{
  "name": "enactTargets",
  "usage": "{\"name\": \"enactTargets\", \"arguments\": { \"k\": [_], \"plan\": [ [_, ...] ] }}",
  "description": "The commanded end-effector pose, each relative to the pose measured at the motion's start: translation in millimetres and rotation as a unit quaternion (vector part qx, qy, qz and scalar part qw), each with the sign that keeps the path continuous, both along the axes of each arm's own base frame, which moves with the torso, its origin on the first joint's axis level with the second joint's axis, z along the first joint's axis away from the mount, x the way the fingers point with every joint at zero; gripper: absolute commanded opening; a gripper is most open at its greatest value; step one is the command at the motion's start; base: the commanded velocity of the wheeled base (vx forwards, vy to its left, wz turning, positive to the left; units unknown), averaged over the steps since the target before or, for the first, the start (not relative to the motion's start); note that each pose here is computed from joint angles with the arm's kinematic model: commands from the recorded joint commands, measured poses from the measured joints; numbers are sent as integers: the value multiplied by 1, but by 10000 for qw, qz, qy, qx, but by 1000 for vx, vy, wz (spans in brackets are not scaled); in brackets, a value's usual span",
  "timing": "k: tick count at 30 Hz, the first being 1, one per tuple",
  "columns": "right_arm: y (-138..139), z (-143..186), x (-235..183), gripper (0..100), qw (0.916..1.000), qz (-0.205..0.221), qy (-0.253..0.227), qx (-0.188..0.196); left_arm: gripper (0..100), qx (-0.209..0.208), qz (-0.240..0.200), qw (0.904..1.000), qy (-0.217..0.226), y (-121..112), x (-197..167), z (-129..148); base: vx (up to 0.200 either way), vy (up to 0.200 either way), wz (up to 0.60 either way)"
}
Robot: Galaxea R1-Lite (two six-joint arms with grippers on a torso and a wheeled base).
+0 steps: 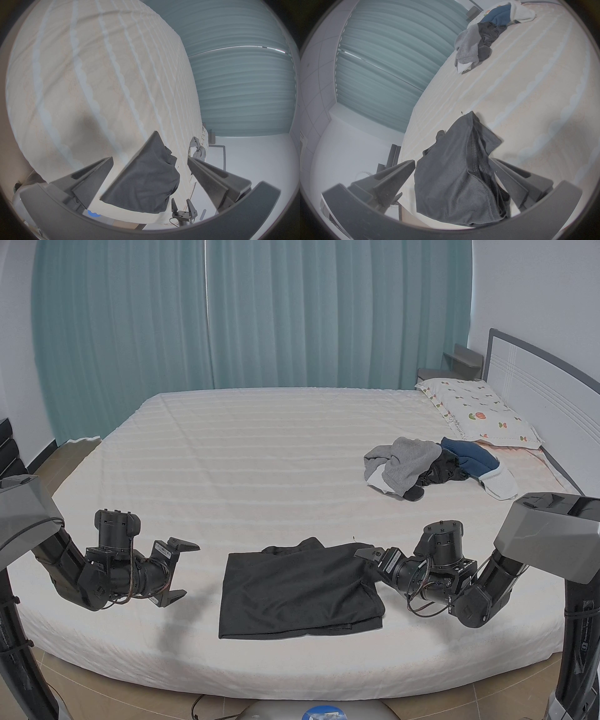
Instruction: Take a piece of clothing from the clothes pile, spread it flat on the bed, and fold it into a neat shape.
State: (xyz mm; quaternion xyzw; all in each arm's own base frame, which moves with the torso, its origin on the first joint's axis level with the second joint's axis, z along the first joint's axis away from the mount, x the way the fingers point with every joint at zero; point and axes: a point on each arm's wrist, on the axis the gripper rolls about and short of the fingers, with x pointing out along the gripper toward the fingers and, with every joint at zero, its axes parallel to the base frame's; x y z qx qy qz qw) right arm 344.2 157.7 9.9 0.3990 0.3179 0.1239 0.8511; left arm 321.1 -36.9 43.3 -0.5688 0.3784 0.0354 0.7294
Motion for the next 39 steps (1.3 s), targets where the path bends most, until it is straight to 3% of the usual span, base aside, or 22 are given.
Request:
{"name": "enactTargets", "arguments": {
  "k": [1,14,21,24,30,34,39],
  "plan": [
    [-5,-2,-1,100,10000,-31,32,-56,100,26,2,10000,11,-1,0,-1,0,0,0],
    [-8,-2,-2,100,9999,-16,28,-136,100,42,-60,10000,9,-1,-1,-1,46,0,0],
    [-13,-1,-20,100,9986,208,25,-490,100,122,-119,9998,-64,-3,0,0,0,0,0],
    [-17,-8,-30,100,9963,452,111,-725,100,286,-301,9990,-177,-11,2,1,0,0,0],
    [-20,-13,-43,100,9930,854,271,-770,100,690,-438,9955,-479,-25,18,2,0,0,0],
    [-24,-14,-51,100,9907,1105,410,-685,100,1248,-896,9872,-432,-41,35,-19,0,0,0],
    [-24,-16,-53,100,9888,1257,510,-620,100,1563,-833,9833,-412,-61,57,-37,0,0,0]
  ]
}}
